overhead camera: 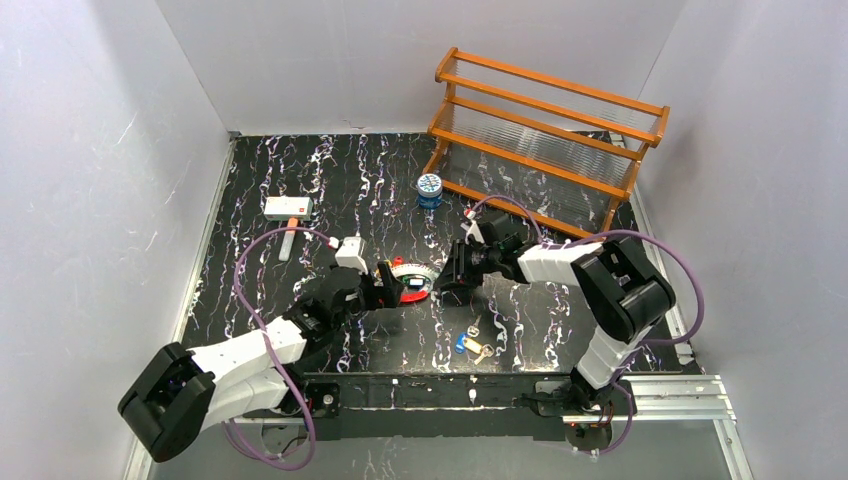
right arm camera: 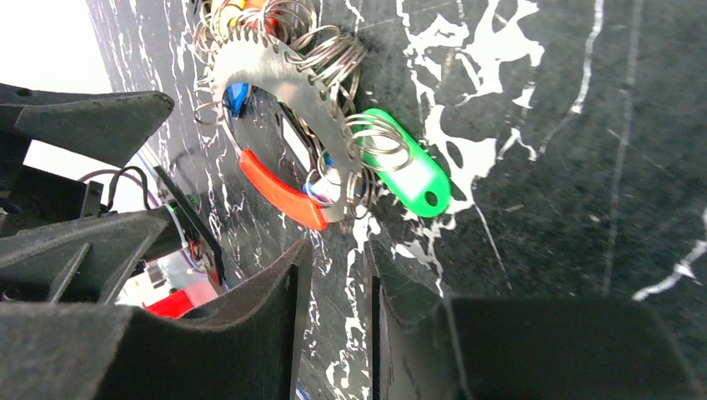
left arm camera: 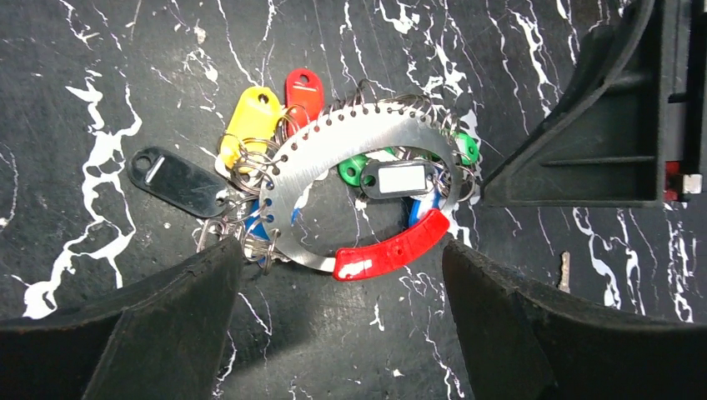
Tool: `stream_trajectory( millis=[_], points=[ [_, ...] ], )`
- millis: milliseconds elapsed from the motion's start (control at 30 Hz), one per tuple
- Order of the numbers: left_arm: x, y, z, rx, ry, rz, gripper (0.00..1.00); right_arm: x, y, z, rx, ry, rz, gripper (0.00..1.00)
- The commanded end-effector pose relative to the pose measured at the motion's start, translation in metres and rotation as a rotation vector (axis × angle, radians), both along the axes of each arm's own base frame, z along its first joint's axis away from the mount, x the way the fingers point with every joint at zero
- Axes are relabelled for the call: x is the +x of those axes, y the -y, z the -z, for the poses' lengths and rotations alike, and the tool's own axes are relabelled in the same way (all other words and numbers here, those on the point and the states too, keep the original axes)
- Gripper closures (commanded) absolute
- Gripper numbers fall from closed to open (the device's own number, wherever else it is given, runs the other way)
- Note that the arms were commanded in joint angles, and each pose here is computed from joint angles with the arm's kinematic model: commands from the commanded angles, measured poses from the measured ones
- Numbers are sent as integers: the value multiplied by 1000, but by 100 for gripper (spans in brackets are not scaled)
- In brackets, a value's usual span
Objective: Put the keys on the keyring
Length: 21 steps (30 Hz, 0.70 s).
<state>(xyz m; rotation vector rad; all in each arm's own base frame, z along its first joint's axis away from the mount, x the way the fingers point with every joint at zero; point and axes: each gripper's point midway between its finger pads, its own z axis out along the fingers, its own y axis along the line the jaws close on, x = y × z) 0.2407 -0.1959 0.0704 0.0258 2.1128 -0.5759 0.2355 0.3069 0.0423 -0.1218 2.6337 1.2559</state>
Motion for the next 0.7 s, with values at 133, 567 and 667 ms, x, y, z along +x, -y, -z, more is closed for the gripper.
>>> stream_trajectory(
  millis=[133, 567, 667],
  points=[
    [-5, 5, -6, -73, -7, 12, 14, 13, -22, 0, 12, 24, 4, 62],
    [-5, 9, -8, -62, 3, 47, 23, 17, -17, -7, -23, 83, 17, 99],
    [-4, 10, -8, -55, 11, 55, 25, 17, -15, -17, -35, 129, -16, 99]
  ],
)
